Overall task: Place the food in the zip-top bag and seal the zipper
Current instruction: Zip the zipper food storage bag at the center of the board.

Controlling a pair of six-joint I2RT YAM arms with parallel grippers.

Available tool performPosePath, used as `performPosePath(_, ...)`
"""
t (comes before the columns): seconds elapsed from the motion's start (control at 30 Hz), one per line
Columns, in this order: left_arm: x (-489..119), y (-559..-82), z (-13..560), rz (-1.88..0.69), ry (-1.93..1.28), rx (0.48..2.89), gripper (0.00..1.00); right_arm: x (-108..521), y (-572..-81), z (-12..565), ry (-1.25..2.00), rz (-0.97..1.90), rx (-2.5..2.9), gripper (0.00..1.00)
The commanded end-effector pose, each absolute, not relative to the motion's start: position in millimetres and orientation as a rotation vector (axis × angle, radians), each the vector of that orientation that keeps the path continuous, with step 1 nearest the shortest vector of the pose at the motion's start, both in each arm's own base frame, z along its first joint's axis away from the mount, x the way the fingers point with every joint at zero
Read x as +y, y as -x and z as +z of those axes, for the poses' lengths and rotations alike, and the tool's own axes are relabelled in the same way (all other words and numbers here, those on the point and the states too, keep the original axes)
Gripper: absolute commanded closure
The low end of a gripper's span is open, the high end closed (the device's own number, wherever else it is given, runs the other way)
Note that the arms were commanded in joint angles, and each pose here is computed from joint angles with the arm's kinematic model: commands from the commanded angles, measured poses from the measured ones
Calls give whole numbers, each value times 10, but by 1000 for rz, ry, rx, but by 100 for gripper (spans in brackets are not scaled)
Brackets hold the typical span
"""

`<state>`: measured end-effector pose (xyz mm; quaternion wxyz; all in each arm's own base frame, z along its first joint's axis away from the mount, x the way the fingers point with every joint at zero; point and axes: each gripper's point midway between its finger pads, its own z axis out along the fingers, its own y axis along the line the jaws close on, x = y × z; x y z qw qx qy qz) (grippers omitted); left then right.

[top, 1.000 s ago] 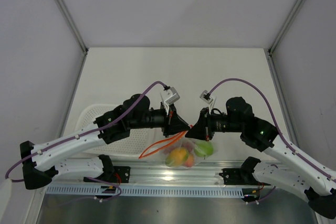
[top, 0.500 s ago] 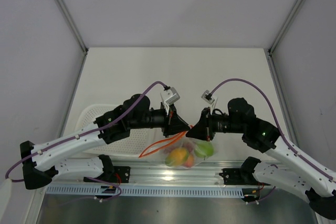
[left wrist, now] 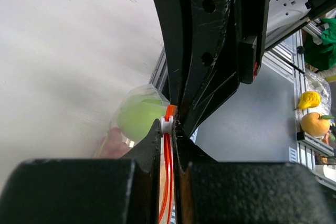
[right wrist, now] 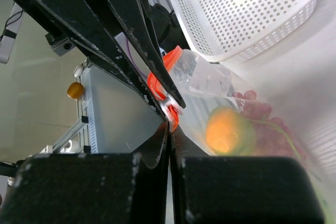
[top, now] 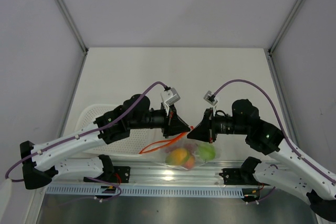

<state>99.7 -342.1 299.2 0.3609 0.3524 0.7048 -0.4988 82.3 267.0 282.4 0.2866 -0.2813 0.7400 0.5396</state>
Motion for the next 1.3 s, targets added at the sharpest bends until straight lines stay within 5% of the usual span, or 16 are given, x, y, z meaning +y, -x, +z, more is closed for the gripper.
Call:
performPosePath(0.0,-3404,-925,3092,-1320,-920,1792,99,2670,-802,3257,740,1498,1795,100)
performPosePath(1.27,-3211,-815,2835,-1310,-936,1835,99,2409,-1176,3375,369,1469,1727,100)
